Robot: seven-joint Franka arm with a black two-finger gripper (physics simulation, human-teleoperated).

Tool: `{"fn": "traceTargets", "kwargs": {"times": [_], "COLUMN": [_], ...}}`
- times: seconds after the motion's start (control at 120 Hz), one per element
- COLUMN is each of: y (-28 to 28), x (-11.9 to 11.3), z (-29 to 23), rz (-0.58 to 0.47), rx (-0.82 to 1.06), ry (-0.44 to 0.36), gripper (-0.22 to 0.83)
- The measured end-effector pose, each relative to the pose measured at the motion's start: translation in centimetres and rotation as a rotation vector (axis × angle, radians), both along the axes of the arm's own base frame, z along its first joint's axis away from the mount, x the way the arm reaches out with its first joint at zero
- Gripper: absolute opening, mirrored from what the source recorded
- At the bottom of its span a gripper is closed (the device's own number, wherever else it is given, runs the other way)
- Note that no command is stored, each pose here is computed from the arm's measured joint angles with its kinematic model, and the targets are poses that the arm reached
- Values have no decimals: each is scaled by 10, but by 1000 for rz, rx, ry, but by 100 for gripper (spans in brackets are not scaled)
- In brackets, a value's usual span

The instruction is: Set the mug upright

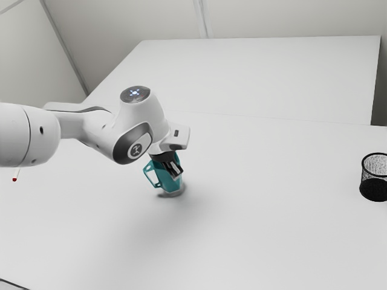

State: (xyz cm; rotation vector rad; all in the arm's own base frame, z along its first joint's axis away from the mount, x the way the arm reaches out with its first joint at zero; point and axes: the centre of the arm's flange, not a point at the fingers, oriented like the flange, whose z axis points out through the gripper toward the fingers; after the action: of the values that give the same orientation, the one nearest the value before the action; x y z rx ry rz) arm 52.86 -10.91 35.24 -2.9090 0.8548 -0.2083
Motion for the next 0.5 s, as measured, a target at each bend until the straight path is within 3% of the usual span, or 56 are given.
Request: {"fn": "traceTargets", "kwargs": {"times": [0.342,0.5], "y": [0,0], "x": [0,0], "z": [-8,-8], "rz": [30,38], "rx": [-1,-3], "ry": [14,15], "gripper": [-11,10]}}
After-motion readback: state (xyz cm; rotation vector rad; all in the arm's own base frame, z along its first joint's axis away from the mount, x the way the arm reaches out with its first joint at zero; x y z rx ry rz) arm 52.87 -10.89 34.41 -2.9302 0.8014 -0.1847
